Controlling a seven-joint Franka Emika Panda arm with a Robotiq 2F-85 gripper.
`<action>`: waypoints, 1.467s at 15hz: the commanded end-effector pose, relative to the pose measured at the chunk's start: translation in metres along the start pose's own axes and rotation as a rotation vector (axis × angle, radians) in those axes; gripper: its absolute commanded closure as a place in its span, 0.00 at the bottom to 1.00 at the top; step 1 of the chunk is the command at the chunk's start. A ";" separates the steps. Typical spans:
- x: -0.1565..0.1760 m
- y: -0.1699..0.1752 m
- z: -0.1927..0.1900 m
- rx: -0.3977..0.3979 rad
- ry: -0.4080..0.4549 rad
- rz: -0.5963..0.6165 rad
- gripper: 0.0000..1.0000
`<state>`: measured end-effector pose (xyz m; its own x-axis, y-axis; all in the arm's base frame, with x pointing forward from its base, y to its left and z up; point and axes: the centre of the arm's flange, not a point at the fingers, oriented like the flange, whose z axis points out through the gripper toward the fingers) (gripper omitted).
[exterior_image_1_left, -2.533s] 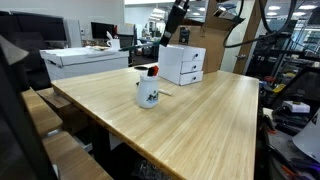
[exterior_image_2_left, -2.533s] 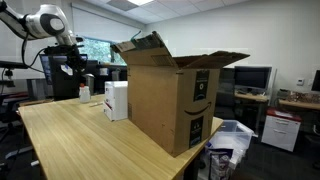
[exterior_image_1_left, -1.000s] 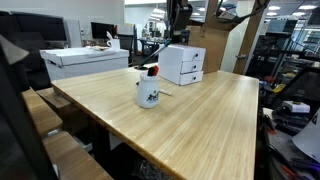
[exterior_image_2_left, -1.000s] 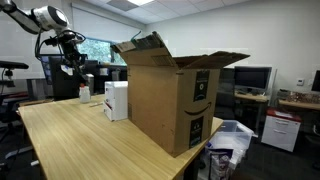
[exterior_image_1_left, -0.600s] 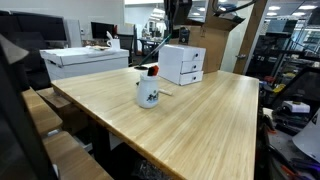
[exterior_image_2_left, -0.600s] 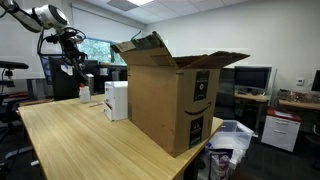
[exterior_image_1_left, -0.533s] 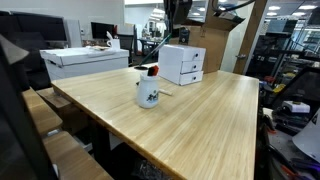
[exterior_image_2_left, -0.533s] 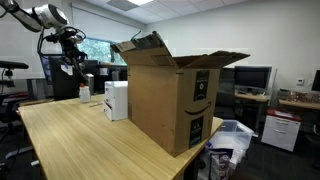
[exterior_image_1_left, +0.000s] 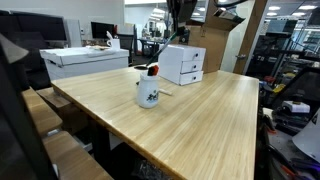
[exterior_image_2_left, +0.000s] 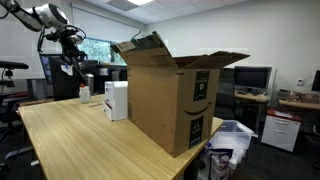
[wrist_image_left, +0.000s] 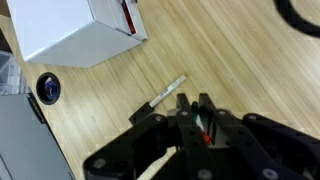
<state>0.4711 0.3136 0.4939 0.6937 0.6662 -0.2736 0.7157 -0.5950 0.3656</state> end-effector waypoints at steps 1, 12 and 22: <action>0.002 -0.004 -0.003 0.010 -0.017 -0.063 0.94; 0.016 -0.026 -0.008 0.009 -0.030 -0.133 0.94; 0.017 -0.019 -0.001 0.002 -0.093 -0.116 0.94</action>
<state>0.4666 0.3372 0.4814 0.6265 0.6906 -0.3615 0.7790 -0.5383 0.3216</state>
